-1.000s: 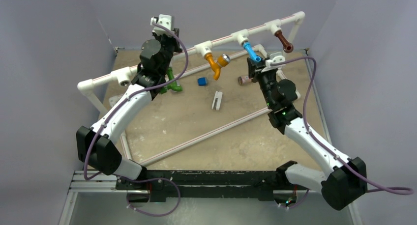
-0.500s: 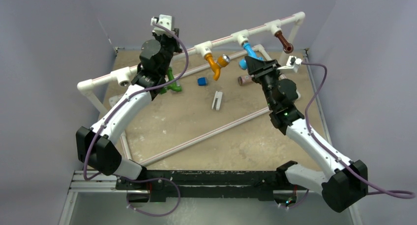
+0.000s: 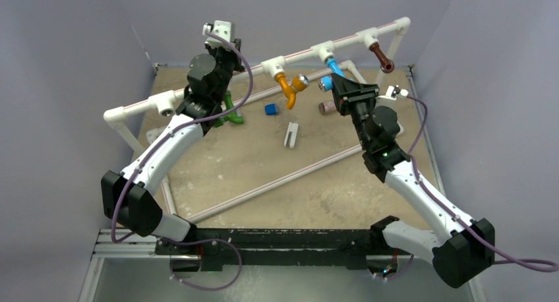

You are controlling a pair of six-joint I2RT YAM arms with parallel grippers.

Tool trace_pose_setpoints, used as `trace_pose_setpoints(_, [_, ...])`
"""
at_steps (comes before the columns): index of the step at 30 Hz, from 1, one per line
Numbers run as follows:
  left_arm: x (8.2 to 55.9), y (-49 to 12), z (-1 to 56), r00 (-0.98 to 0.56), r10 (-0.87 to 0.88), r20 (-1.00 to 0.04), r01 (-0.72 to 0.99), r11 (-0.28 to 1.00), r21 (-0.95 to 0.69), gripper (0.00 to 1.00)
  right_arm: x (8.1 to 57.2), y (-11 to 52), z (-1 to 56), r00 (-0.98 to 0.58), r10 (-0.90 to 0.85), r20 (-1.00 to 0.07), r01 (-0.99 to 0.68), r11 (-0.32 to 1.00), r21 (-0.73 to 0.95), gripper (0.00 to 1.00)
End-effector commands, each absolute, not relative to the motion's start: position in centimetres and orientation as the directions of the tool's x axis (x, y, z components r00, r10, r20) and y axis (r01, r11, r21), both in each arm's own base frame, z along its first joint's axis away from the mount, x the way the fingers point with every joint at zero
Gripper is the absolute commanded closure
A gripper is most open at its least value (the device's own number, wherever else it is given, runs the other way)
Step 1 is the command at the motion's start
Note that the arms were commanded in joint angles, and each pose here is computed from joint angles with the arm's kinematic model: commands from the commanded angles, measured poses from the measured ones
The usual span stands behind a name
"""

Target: Install the water faucets

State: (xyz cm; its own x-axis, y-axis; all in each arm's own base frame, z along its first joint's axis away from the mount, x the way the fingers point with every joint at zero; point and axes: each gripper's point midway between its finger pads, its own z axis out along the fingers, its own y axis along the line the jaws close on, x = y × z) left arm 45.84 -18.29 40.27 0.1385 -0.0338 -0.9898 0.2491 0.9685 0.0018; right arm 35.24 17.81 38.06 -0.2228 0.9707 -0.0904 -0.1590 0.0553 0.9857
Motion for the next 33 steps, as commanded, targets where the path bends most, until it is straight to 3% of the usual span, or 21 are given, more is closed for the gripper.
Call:
trace_pose_setpoints(1, [43.2,-20.8,22.8,-0.302,0.270,-0.914,0.403,0.905,0.134,1.00,30.6,18.5,48.7,-0.378,0.921,0.091,-0.369,-0.240,0.898,0.69])
trace_pose_setpoints(12, [43.1,-20.8,22.9,-0.299,0.272,-0.915,0.402,0.905,0.138,1.00,29.4,18.8,48.7,-0.383,0.924,-0.010,-0.423,-0.166,0.891,0.37])
trace_pose_setpoints(19, [43.1,-20.8,22.9,-0.296,0.277,-0.914,0.401,0.905,0.145,1.00,28.7,18.7,46.5,-0.372,0.924,-0.089,-0.392,-0.070,0.917,0.28])
trace_pose_setpoints(33, [43.1,-20.9,22.6,-0.297,0.285,-0.911,0.397,0.905,0.154,1.00,28.4,17.5,38.9,-0.320,0.886,-0.334,-0.255,0.259,0.932,0.23])
